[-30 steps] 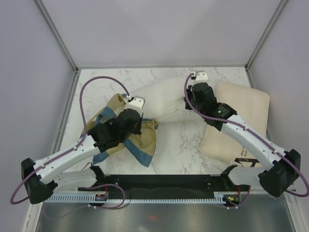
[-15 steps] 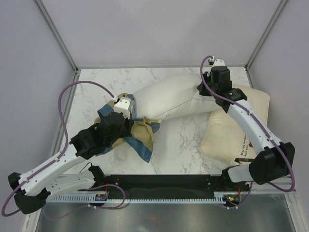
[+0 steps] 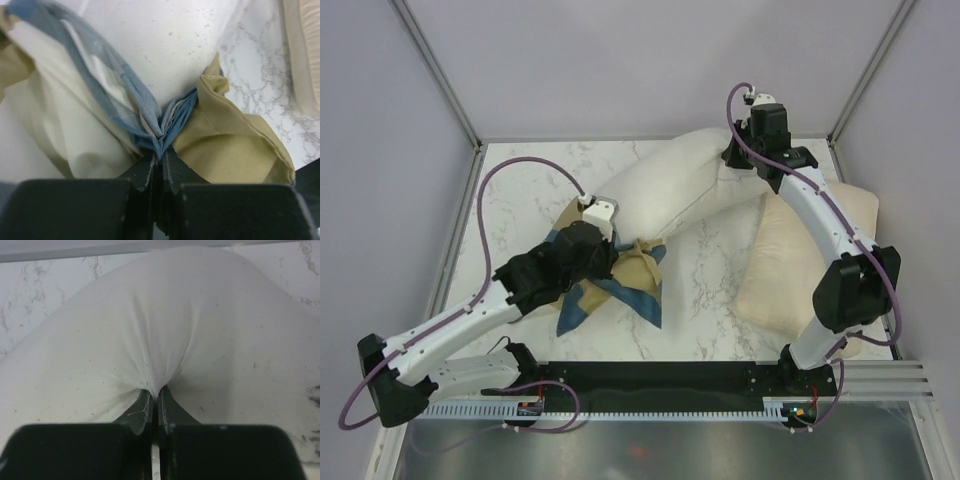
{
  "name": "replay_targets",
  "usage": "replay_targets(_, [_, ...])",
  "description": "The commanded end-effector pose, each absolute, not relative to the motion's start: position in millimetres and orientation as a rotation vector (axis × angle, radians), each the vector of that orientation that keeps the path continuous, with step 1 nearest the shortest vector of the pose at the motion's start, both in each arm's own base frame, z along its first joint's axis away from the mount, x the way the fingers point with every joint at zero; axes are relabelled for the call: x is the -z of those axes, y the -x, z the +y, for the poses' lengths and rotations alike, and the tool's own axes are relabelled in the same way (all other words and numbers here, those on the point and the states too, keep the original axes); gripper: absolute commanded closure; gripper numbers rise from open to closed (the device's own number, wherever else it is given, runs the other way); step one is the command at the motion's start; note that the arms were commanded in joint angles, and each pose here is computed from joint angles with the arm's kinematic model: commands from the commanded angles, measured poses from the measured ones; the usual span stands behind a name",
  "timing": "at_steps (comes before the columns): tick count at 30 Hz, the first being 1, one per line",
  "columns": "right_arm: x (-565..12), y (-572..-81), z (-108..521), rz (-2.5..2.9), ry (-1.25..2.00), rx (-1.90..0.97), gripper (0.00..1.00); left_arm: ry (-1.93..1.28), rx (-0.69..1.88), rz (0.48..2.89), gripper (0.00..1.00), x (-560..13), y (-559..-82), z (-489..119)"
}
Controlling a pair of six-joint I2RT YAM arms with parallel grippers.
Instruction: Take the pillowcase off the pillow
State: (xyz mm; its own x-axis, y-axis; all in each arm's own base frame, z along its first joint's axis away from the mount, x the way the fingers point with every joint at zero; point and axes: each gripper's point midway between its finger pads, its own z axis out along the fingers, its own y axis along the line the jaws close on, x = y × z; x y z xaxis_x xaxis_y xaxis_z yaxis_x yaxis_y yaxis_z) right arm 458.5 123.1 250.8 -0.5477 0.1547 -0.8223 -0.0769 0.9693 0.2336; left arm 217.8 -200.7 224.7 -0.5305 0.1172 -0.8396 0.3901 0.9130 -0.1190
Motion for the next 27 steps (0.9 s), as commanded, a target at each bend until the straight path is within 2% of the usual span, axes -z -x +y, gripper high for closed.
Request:
replay_targets(1, [-316.3,-514.8,83.7,1.903,-0.161,-0.199,1.0,-0.46,0.498,2.161,0.98,-207.2,-218.1,-239.1])
replay_targets(2, [-326.7,-517.0,86.8,1.888,-0.159,-0.223,1.0,-0.496,0.538,2.194,0.98,-195.1,-217.3,-253.4])
replay_targets(4, [-331.8,-509.5,94.0,1.903,-0.132,-0.265,0.6,-0.498,0.574,2.165,0.98,-200.2,-226.1,-268.2])
replay_targets(5, [-330.3,-503.8,94.4,1.913,-0.127,-0.271,0.33,-0.501,0.558,2.161,0.98,-199.3,-230.9,-271.3])
replay_targets(7, [-348.1,-481.7,97.1,1.882,-0.113,-0.295,0.22,-0.522,0.529,2.146,0.98,-203.8,-244.0,-280.3])
replay_targets(8, [-334.3,-470.9,97.2,1.911,-0.113,-0.294,0.18,-0.529,0.518,2.137,0.98,-206.6,-248.0,-283.4])
replay_targets(10, [-347.3,-440.3,99.3,1.877,-0.127,-0.305,0.15,-0.543,0.513,2.115,0.98,-216.8,-259.6,-293.9])
replay_targets(11, [-319.5,-426.0,103.1,1.93,-0.153,-0.274,0.12,-0.554,0.525,2.106,0.98,-221.1,-261.6,-298.3])
replay_targets(13, [-321.7,-394.2,122.1,1.913,-0.185,-0.363,0.11,-0.568,0.541,2.078,0.98,-234.2,-268.7,-309.0])
replay_targets(14, [-292.4,-380.8,129.9,1.969,-0.188,-0.383,0.09,-0.569,0.543,2.07,0.98,-237.4,-271.5,-311.7])
replay_targets(16, [-297.0,-351.6,163.7,1.929,-0.189,-0.534,0.07,-0.573,0.546,2.041,0.98,-248.2,-278.6,-318.0])
replay_targets(17, [-270.8,-339.6,172.8,1.972,-0.2,-0.557,0.06,-0.57,0.531,2.038,0.98,-249.3,-281.8,-317.6])
replay_targets(19, [-273.8,-317.5,199.6,1.935,-0.237,-0.705,0.05,-0.563,0.517,2.02,0.98,-256.4,-286.7,-317.0])
replay_targets(20, [-251.9,-308.4,204.6,1.967,-0.249,-0.716,0.05,-0.56,0.519,2.016,0.98,-258.3,-286.8,-316.0])
replay_targets(23, [-234.3,-296.5,218.0,1.964,-0.299,-0.747,0.04,-0.549,0.521,2.011,0.98,-260.1,-283.3,-310.8])
replay_targets(27, [-225.5,-306.4,233.1,1.922,-0.343,-0.816,0.03,-0.548,0.544,2.027,0.98,-252.6,-271.4,-302.5])
